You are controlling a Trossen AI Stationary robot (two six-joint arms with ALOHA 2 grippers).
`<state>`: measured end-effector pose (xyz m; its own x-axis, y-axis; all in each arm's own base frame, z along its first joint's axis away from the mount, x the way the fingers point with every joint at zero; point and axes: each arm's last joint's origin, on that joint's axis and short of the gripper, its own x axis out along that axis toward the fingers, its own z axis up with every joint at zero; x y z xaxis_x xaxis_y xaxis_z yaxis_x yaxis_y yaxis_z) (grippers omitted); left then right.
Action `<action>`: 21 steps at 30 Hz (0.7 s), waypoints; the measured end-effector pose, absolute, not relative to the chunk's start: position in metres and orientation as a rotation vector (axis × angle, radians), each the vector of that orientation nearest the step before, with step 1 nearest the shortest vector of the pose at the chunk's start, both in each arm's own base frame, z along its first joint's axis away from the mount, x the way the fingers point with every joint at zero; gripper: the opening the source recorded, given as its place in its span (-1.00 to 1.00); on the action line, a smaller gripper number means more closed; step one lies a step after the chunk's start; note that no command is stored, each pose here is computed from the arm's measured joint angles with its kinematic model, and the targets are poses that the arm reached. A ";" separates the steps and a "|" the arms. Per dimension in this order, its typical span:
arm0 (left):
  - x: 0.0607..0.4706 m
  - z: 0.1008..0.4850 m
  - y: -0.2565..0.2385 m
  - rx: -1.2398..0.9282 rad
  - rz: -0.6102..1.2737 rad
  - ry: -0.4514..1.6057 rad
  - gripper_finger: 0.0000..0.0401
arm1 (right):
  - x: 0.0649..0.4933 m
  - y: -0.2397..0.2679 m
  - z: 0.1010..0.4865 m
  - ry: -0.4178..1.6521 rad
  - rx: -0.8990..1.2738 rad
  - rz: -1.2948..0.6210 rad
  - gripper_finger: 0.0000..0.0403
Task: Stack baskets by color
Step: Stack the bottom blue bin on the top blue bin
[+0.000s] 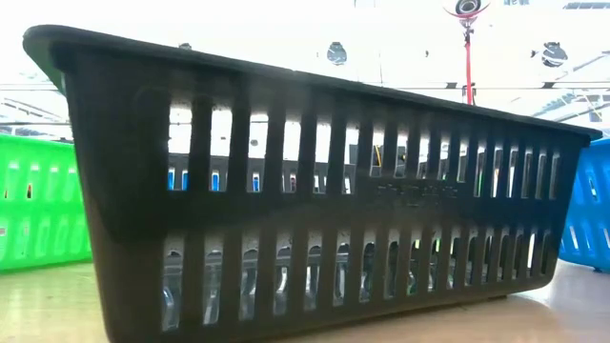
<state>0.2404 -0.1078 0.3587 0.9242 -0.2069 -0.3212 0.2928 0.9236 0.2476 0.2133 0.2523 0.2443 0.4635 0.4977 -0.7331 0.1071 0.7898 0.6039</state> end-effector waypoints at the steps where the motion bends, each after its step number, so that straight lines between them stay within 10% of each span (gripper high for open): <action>1: 0.240 0.359 -0.108 0.283 -0.258 0.297 -0.85 | 0.214 0.254 0.242 1.087 0.643 0.278 -0.62; 12: 0.240 0.358 -0.108 0.222 -0.248 0.310 -0.85 | 0.216 0.256 0.210 1.163 0.322 0.306 -0.04; 21: 0.239 0.356 -0.107 0.218 -0.247 0.336 -0.85 | 0.216 0.263 0.194 1.181 0.202 0.344 -0.11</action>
